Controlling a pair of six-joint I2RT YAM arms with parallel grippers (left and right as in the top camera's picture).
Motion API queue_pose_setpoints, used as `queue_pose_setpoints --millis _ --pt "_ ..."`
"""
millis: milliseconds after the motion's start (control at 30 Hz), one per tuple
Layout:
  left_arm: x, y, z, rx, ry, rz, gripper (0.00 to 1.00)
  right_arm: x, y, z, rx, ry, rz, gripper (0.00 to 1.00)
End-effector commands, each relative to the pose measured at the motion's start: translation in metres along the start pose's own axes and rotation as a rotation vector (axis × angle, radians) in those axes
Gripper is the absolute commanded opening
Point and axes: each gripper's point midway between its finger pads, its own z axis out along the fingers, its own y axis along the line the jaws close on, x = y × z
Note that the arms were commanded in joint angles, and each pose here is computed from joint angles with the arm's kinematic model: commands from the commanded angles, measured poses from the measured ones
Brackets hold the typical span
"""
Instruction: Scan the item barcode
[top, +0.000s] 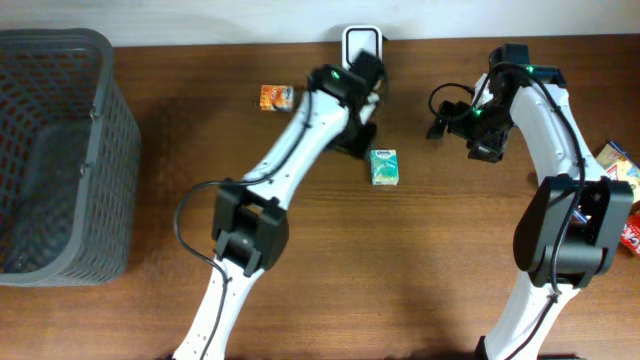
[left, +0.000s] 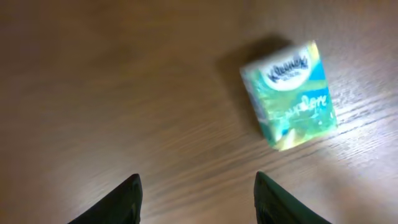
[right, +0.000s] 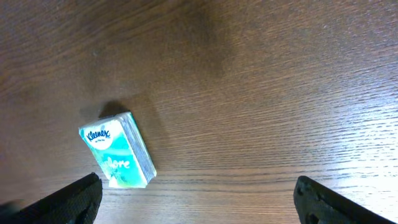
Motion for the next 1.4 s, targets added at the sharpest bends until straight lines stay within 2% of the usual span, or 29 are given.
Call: queue_pose_setpoints --millis 0,133,333,500,700,867,900,933,1000,1100,1200,1233,1333,1367 --pt "-0.009 0.074 -0.048 -0.181 -0.074 -0.163 0.59 -0.002 0.003 -0.002 -0.011 -0.008 -0.011 0.99" --pt "0.003 0.114 -0.051 -0.212 -0.027 -0.253 1.00 -0.005 -0.006 -0.002 0.044 -0.024 -0.014 0.99" --pt "0.012 0.148 -0.049 -0.226 -0.001 -0.343 0.99 -0.019 -0.001 -0.003 0.021 -0.078 -0.031 0.99" --pt "0.014 0.147 -0.049 -0.226 0.008 -0.342 0.99 -0.008 0.023 0.000 -0.110 -0.022 0.004 0.99" --pt "0.015 0.147 -0.049 -0.226 0.014 -0.341 0.99 0.013 0.037 0.033 -0.044 0.041 -0.074 0.99" --pt "0.015 0.147 -0.049 -0.227 0.015 -0.341 0.99 0.010 0.055 0.042 -0.056 0.010 -0.113 1.00" --pt "0.015 0.147 -0.049 -0.227 0.015 -0.341 0.99 0.009 0.053 0.046 -0.035 0.002 -0.119 0.89" --pt "0.015 0.147 -0.049 -0.227 0.015 -0.341 0.99 0.010 0.050 0.050 -0.013 0.006 -0.119 0.84" --pt "0.016 0.147 -0.049 -0.227 0.015 -0.341 0.99 0.019 0.047 0.062 -0.011 0.038 -0.089 0.84" --pt "0.015 0.147 -0.049 -0.226 0.014 -0.341 0.99 0.032 0.047 0.081 -0.032 0.080 -0.081 0.73" --pt "0.015 0.147 -0.049 -0.227 0.014 -0.341 0.99 0.044 0.048 0.098 -0.081 0.107 -0.088 0.66" --pt "0.015 0.147 -0.049 -0.226 0.014 -0.341 0.99 0.047 0.051 0.102 -0.111 0.112 -0.099 0.62" --pt "0.015 0.147 -0.049 -0.226 0.014 -0.341 0.99 0.051 0.058 0.109 -0.176 0.113 -0.113 0.42" --pt "0.015 0.147 -0.049 -0.227 0.014 -0.341 0.99 0.051 0.058 0.111 -0.188 0.113 -0.112 0.42"
